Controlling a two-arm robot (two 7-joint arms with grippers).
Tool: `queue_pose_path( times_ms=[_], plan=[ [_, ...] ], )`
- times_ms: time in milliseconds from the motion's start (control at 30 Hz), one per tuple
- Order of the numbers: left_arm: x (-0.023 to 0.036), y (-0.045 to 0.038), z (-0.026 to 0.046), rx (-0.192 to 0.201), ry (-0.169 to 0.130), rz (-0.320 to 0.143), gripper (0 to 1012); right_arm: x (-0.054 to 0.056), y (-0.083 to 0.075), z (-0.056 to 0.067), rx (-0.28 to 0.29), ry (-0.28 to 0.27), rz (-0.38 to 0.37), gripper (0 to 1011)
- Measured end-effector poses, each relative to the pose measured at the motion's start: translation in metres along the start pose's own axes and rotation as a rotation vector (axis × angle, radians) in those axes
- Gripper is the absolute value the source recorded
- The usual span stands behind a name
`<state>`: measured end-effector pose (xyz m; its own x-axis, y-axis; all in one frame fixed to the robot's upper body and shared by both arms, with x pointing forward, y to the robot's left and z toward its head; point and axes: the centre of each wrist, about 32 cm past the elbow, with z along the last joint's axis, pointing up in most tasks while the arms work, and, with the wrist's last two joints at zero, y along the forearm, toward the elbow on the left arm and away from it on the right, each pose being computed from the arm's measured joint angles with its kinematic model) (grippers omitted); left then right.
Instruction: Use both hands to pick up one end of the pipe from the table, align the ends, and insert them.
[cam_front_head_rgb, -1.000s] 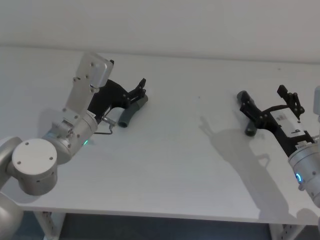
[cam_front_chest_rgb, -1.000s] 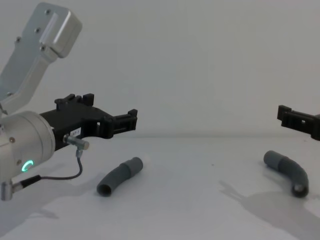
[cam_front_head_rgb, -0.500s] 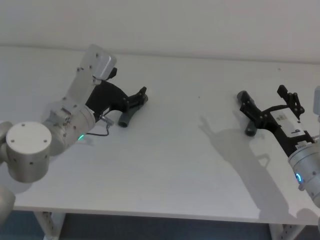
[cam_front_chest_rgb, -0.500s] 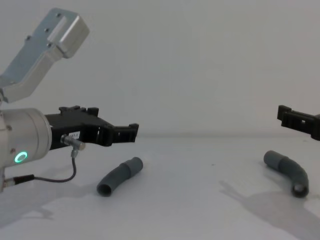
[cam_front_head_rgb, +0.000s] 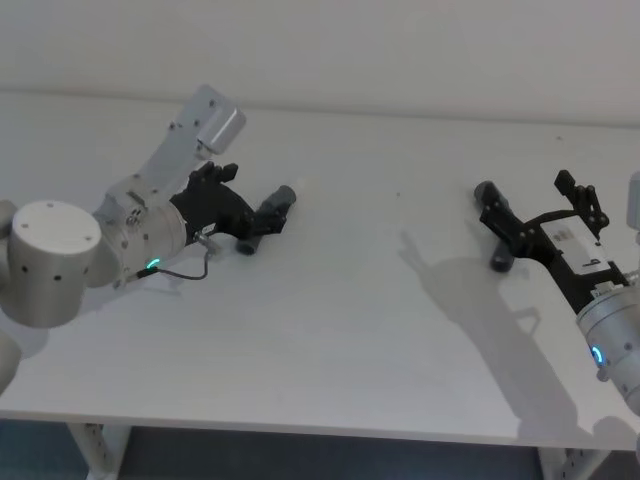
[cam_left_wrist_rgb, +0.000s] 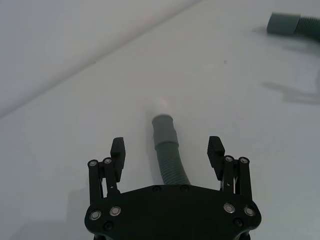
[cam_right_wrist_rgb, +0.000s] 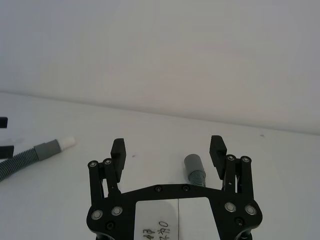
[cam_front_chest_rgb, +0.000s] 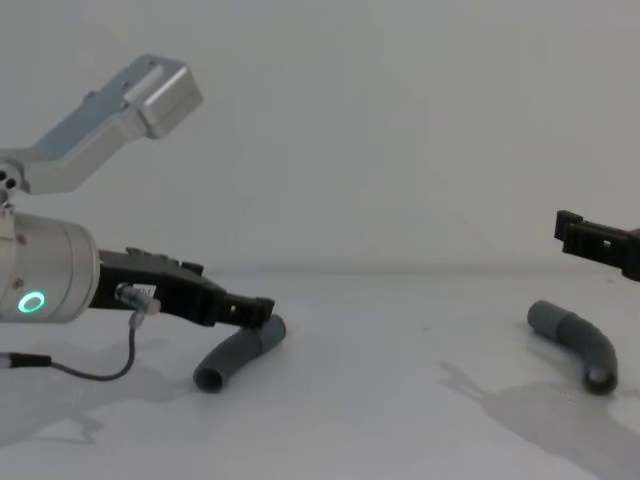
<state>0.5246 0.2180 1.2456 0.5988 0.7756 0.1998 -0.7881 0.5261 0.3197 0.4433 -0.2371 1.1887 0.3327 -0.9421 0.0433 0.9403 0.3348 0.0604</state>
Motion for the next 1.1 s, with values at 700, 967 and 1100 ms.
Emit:
queue_pose_path(
  times_ms=[700, 967, 1100],
  plan=[
    [0.0196, -0.0253, 0.0022, 0.097, 0.016, -0.073, 1001, 0.000, 0.000, 0.000, 0.000, 0.000, 0.000, 1001],
    [0.0204, -0.0331, -0.0008, 0.101, 0.045, -0.086, 1001, 0.000, 0.000, 0.000, 0.000, 0.000, 0.000, 1001],
    [0.0205, -0.0357, -0.0026, 0.102, 0.065, -0.092, 1001, 0.000, 0.000, 0.000, 0.000, 0.000, 0.000, 1001]
  ],
)
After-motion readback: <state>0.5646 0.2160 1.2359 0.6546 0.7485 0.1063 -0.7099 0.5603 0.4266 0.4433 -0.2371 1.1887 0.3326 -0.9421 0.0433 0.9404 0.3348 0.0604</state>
